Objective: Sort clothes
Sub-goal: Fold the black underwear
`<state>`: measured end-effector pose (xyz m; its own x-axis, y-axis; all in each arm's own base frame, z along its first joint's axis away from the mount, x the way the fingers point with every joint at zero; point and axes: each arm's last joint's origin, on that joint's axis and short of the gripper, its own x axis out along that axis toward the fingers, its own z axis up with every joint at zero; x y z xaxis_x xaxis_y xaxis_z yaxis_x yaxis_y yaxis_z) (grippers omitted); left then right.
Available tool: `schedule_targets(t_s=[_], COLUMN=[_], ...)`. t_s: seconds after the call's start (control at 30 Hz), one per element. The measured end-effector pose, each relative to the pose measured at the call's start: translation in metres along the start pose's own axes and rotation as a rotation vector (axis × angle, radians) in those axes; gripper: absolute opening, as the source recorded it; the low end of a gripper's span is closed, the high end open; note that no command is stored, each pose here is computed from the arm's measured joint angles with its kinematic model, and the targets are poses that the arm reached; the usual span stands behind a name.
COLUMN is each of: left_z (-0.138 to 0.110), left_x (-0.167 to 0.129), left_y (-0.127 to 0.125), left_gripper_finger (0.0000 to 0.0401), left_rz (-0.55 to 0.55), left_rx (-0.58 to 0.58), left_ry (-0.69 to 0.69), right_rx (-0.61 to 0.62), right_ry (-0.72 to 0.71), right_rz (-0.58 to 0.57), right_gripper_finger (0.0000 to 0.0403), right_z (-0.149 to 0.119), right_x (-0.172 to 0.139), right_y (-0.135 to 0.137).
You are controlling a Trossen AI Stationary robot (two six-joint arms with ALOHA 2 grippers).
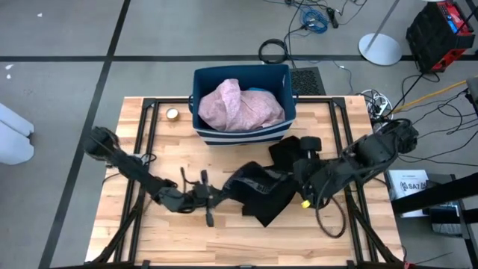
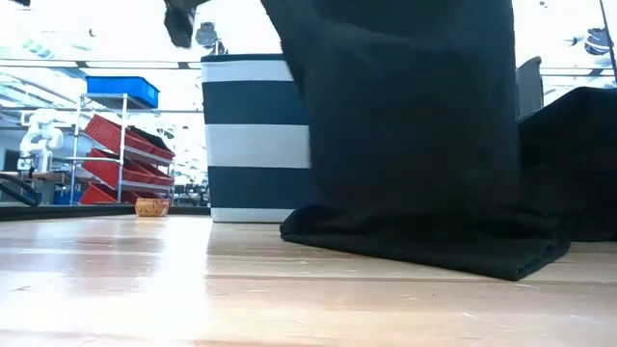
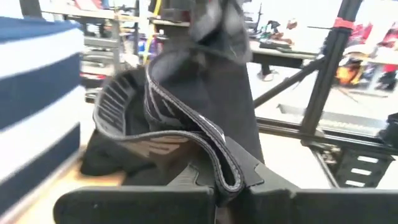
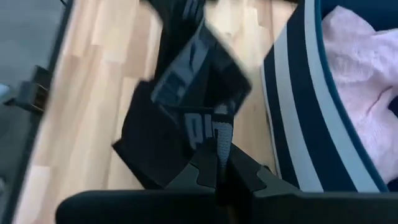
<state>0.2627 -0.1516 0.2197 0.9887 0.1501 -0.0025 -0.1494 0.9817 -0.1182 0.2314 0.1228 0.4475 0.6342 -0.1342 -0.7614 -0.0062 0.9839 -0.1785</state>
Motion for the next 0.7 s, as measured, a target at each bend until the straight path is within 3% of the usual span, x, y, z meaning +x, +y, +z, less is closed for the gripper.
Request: schedule_targets(t_s=[0.13,0.3,0.4,0.5,0.7], left_z=[0.031,0.06,0.07,0.078,0.099], left_x=[-0.022,-0.049,-0.063,-0.076,-0.098], left_y=[0.008,0.023,0.034,0.045,0.058], left_gripper_finger=[0.0008,0.0008,0.0008,0.0008,0.0008], left_rz=[0.026,0.094,0.161,0.233,0.276], left_rx=[0.016,0.067,0.127,0.176,0.228], left_ry=[0.014,0.02,0.041,0.05,0.01], right_rx=[-0.043,-0.109,-0.115,-0.111,-0.137], right_ry=[-0.002,-0.152,-0.242,-0.287,-0.288], right_rz=[-0.062,-0.051,-0.029,-0.083,-0.178], right_gripper_finger=[0.0,0.0,0.0,0.0,0.0], right_z=[-0.004,0.009,0.017,0.021,0.023], right_x=[0.03,0.081,0.11,0.131,0.142], right_y=[0.013,0.014,-0.002,-0.025,-0.06])
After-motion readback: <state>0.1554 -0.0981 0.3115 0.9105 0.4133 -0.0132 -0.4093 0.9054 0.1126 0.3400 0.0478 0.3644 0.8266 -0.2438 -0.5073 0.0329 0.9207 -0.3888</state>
